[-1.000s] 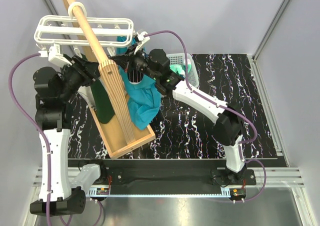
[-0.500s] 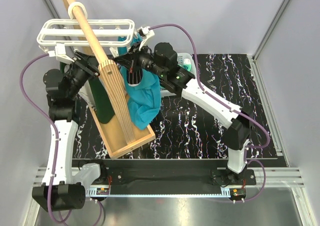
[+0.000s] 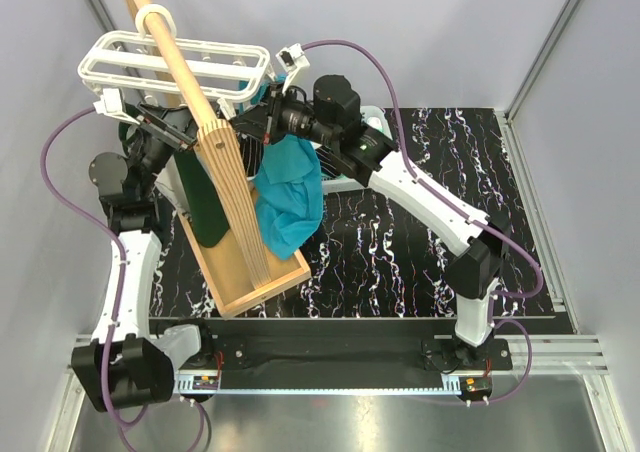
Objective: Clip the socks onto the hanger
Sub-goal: Open the clamp at the hanger.
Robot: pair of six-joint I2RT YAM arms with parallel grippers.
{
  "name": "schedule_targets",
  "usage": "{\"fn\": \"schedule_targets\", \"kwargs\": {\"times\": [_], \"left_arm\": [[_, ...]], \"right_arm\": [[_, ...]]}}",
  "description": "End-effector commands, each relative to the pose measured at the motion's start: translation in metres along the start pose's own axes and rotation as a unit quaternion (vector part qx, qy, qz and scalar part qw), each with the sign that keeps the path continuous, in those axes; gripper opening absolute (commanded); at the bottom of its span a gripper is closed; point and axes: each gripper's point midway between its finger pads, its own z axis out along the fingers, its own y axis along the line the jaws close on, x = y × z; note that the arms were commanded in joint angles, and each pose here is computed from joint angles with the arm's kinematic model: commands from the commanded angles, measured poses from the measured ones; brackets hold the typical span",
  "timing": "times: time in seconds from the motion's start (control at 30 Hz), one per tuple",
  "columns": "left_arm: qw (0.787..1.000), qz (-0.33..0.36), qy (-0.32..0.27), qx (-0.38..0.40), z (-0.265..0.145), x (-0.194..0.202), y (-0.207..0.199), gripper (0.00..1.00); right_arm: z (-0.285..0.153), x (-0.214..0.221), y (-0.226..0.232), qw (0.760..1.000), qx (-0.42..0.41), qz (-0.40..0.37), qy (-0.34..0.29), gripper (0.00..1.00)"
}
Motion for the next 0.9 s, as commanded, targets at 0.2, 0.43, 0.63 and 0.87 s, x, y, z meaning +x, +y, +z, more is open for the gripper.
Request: {"fn": "schedule_targets", "kwargs": {"times": [0.2,0.43,0.63,0.87], "left_arm": [[0.998,-0.015,0.027,0.045,-0.005,0.004,-0.024,0.75],[0.998,-0.027,0.025,0.050,-0.003,0.000,-0.034,0.72],[0.997,-0.032,0.039,0.055,0.006,0.004,-0.040,0.72],[0.997,-0.047,0.059,0.036,0.011,0.014,-0.030,0.69]], "right_arm": [[-0.012,-0.033,0.011,0.992,-0.075,0.098,0.001,0.00],[-0.014,-0.026,0.017,0.979,-0.114,0.165,0.038,0.00],[-0.013,-0.025,0.017,0.976,-0.116,0.178,0.045,0.00],[-0.013,-0.027,0.020,0.973,-0.127,0.190,0.042,0.00]]}}
